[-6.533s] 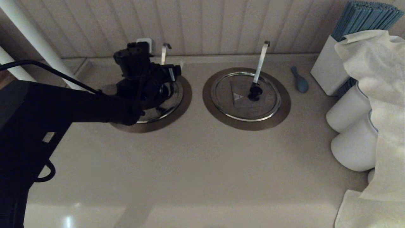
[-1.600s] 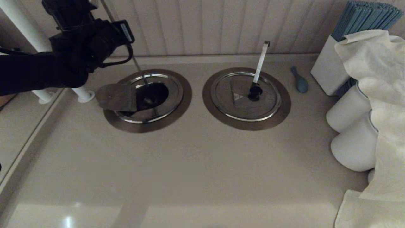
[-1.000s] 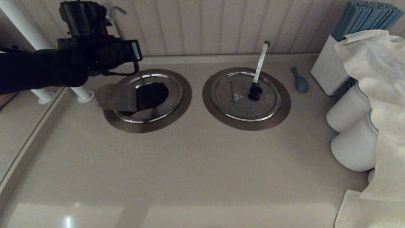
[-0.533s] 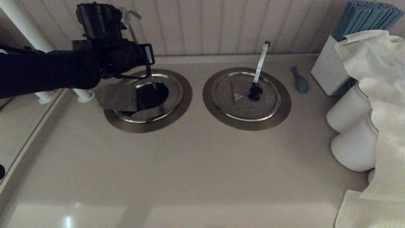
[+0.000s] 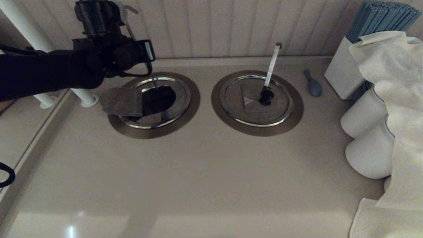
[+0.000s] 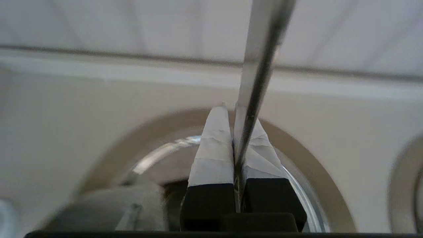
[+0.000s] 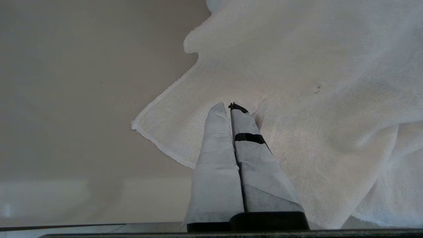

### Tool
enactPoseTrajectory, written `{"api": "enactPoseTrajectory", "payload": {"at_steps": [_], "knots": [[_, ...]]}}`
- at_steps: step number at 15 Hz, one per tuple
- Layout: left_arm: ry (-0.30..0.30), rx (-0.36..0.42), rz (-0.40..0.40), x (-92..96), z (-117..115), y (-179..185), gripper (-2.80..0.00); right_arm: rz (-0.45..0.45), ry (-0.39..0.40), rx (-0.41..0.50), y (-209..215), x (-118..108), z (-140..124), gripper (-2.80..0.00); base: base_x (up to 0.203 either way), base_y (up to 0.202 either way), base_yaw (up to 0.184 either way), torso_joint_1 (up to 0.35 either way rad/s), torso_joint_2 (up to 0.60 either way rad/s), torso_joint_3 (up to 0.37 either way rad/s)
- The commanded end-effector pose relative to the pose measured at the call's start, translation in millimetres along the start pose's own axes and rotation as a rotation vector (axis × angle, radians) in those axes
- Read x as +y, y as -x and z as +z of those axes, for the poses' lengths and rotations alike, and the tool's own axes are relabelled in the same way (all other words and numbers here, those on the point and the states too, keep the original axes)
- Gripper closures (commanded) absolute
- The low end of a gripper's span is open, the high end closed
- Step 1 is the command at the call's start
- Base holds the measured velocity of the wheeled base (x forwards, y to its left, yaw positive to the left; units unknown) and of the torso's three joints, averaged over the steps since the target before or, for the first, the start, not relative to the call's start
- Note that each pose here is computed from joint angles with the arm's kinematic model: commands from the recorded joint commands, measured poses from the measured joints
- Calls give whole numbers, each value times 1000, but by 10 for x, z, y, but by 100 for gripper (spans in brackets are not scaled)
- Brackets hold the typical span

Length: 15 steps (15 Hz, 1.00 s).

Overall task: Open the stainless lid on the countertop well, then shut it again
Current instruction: Stir with a spoon

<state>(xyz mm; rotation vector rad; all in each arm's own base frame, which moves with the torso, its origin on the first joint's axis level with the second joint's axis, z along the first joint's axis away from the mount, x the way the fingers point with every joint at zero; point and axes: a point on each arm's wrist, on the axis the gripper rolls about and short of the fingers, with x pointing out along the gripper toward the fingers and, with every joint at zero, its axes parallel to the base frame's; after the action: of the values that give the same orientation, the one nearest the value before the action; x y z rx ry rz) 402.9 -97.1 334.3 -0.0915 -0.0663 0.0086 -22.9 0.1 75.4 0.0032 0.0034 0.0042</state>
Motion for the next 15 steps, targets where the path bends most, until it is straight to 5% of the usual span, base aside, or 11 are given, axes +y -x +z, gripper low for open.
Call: {"api": "enactPoseTrajectory", "payload": {"at_steps": [1,9,15], "knots": [[5,-30,22,120,126,46,0,0,0,1,-1,0,1,0,0,0,0,0,0,0],[-15,23,28,199,241,251,0,0,0,3,-2,0,-3,0,0,0,0,0,0,0],[-45,149,-117,-355,-98,382,0,0,0,1,-1,0,1,0,0,0,0,0,0,0]]}}
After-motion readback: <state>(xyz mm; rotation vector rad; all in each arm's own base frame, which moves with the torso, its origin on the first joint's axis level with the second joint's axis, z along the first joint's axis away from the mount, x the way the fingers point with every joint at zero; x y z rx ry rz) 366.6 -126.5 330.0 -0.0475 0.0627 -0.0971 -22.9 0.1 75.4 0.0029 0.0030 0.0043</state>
